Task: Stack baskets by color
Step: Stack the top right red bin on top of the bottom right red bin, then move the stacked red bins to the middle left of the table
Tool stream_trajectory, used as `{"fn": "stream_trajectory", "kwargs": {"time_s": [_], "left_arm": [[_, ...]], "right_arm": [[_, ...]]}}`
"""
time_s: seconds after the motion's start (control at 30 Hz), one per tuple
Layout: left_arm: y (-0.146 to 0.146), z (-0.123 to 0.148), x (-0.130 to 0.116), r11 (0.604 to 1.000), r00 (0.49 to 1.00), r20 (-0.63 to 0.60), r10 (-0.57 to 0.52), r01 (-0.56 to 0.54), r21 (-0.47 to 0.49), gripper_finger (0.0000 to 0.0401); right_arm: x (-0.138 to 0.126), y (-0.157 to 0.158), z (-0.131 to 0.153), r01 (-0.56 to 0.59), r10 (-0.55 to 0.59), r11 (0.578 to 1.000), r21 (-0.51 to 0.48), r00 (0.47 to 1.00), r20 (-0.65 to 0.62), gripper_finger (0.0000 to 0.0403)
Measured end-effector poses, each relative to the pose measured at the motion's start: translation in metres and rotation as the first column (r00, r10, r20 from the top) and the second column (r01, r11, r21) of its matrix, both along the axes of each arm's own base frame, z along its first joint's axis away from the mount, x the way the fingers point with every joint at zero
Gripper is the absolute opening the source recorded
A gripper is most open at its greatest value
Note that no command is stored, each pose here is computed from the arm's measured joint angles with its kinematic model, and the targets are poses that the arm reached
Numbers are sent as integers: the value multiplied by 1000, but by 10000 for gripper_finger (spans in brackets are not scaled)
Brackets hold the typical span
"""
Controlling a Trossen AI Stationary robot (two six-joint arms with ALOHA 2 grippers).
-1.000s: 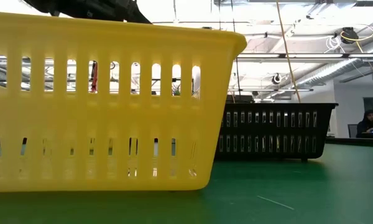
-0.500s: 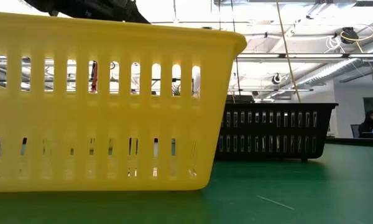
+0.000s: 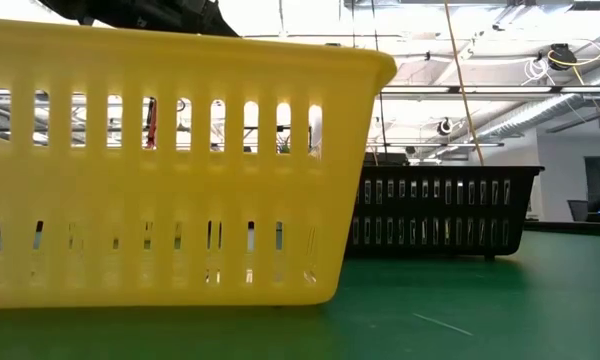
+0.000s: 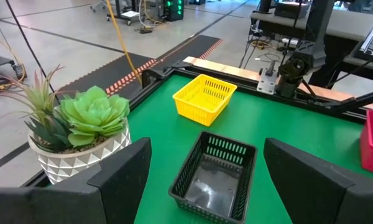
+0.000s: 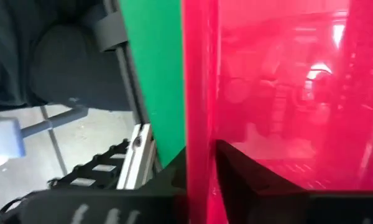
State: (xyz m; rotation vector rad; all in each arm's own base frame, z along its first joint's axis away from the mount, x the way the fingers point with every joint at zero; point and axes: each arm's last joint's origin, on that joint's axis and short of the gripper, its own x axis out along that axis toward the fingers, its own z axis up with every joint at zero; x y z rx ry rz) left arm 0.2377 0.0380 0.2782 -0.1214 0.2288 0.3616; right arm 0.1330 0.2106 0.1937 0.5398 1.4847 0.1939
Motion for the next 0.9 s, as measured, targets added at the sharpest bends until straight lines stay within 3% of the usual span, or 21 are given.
{"fn": "stream_trajectory", "kwargs": {"time_s": [0.4, 0.73, 0.9], "left_arm": [[0, 0, 0, 1000, 1000, 1, 0, 0, 0, 312], [0, 0, 0, 1000, 1000, -4, 1, -1, -1, 312], [0, 0, 0, 1000, 1000, -4, 1, -1, -1, 312]], "right_arm": [[5, -14, 15, 95, -96, 995, 40, 995, 12, 158], [14, -4, 9, 106, -111, 991, 78, 992, 55, 171], [16, 0, -10, 83, -83, 997, 4, 996, -19, 171]]}}
